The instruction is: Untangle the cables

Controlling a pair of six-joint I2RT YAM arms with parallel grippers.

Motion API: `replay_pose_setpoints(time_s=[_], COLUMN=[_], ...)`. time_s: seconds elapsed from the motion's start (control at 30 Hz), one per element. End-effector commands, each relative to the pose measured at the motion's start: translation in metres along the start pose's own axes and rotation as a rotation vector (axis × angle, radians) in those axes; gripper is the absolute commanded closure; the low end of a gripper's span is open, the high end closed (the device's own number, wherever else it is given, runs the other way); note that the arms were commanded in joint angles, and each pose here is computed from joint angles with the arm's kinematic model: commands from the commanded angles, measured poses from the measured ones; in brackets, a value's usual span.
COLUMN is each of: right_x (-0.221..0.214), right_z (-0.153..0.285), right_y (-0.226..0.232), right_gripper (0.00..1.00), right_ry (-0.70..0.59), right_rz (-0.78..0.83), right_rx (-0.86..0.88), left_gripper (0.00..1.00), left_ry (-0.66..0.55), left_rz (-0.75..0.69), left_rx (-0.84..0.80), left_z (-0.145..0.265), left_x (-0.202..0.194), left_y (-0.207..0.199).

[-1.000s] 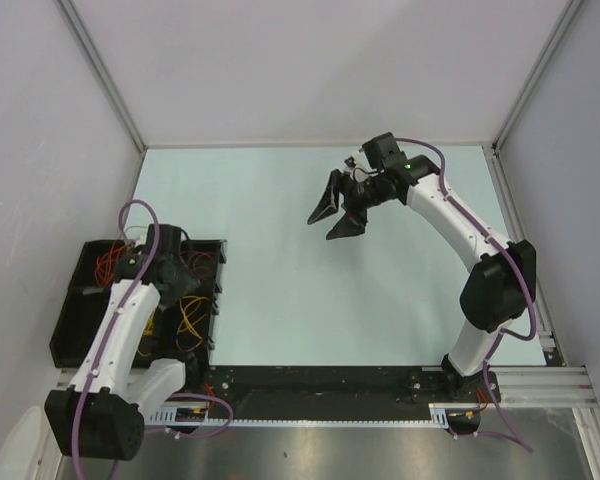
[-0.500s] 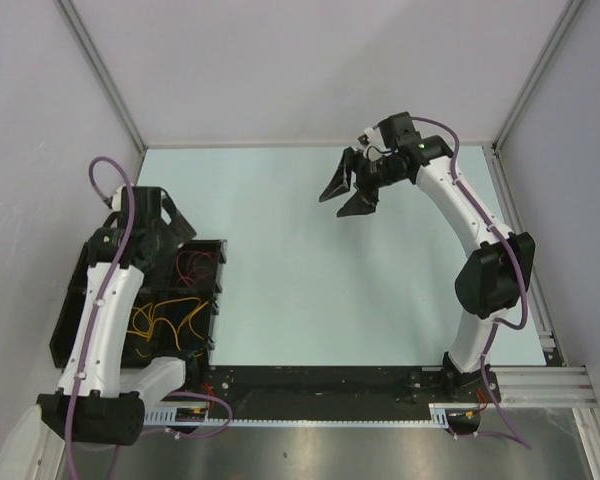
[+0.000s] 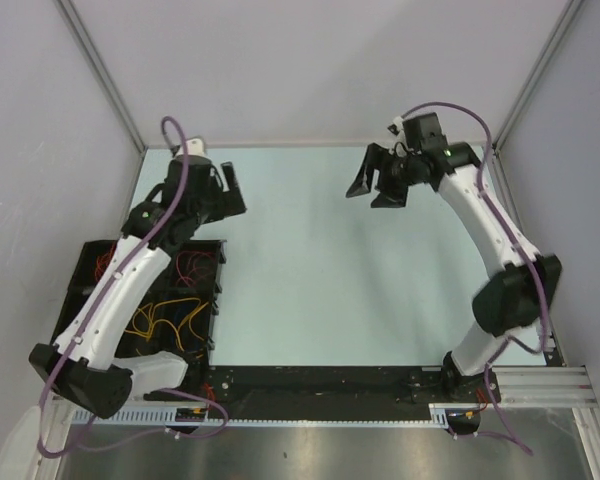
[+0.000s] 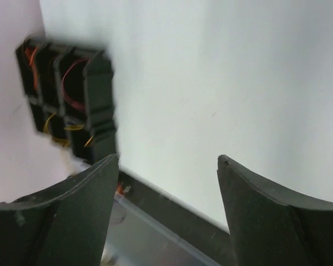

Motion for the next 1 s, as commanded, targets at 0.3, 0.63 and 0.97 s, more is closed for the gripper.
replay_pose_setpoints(time_s=[0.3, 0.63, 0.97], right_x=[-0.056, -0.099, -0.122], right_z=[0.116, 0.087, 0.052], right_y=[-0.044, -0.112, -0.2], right_gripper=[0.0, 0.0, 0.0], right_ry=[-0.86, -0.761, -0.884], right_rz=[0.191, 0.331, 0.279], right_rx=[-0.514, -0.734, -0.825], left_gripper=[0.03, 0.02, 0.0], left_ry=[-0.279, -0.258, -0.205], left_rz=[-0.165, -0.195, -0.033], left_rx=[-0.328, -0.409, -0.465], left_z=[0.002, -0.001, 0.03], left_x=[-0.009, -0.018, -0.026], left_y=[-0.046, -0.05, -0.037])
Point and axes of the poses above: each gripper's point midway between its finger pads, its own z axis back along the fingers, its own y axis along the line the jaws close on, x = y × z, the point moved 7 cm from there along z, back along the fingers, and after that the axes turned 14 degrees about z, right-handed, at the moved point
